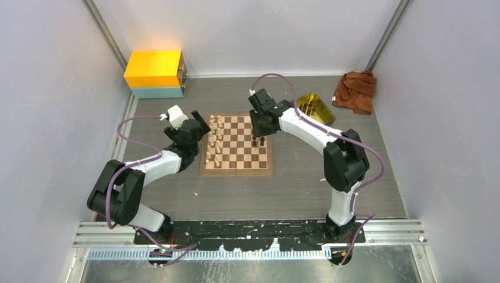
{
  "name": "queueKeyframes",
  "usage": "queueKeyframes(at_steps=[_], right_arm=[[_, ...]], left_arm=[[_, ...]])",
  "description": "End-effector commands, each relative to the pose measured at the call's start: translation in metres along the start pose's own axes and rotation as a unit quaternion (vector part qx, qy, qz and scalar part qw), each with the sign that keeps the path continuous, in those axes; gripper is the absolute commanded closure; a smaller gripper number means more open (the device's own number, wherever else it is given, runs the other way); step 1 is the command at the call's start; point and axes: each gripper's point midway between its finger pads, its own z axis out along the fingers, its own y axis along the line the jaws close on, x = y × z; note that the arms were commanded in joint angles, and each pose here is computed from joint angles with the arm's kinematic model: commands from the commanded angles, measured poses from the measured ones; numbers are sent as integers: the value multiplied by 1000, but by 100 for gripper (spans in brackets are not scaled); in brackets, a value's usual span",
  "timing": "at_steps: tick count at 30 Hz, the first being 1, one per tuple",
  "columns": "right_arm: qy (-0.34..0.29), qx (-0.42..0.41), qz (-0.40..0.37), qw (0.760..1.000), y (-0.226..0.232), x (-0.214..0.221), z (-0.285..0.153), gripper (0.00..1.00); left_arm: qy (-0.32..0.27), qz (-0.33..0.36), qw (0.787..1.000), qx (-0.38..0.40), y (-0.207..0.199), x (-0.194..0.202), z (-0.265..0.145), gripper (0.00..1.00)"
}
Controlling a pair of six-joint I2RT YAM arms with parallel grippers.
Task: Set up the chess pieces on the board
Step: Place the chess piece on the chessboard, then pick up the chess piece from the storage box.
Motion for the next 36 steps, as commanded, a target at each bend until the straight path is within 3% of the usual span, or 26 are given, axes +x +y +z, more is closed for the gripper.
queueKeyframes(at_steps=[1,6,13,17,27,36], right_arm=[[-75,-16,2,997,7,-44,-50,59],[-131,16,18,991,-10,-70,-75,59],[-178,67,96,977,-80,-102,-93,60],[-196,89,132,968,-117,-110,-95,53],[-153,137,204,957,-190,-91,-53,52],[-124,141,235,954,-214,-74,-20,52]], left_arm=[[-36,-21,999,3,-8,-24,-3,2],[-37,-20,999,3,-7,-25,-4,2],[-38,-17,999,3,-6,-25,-5,2],[-38,-16,999,4,-8,-25,-3,2],[-38,-13,999,8,-12,-26,1,1],[-36,-9,999,8,-16,-24,6,2]])
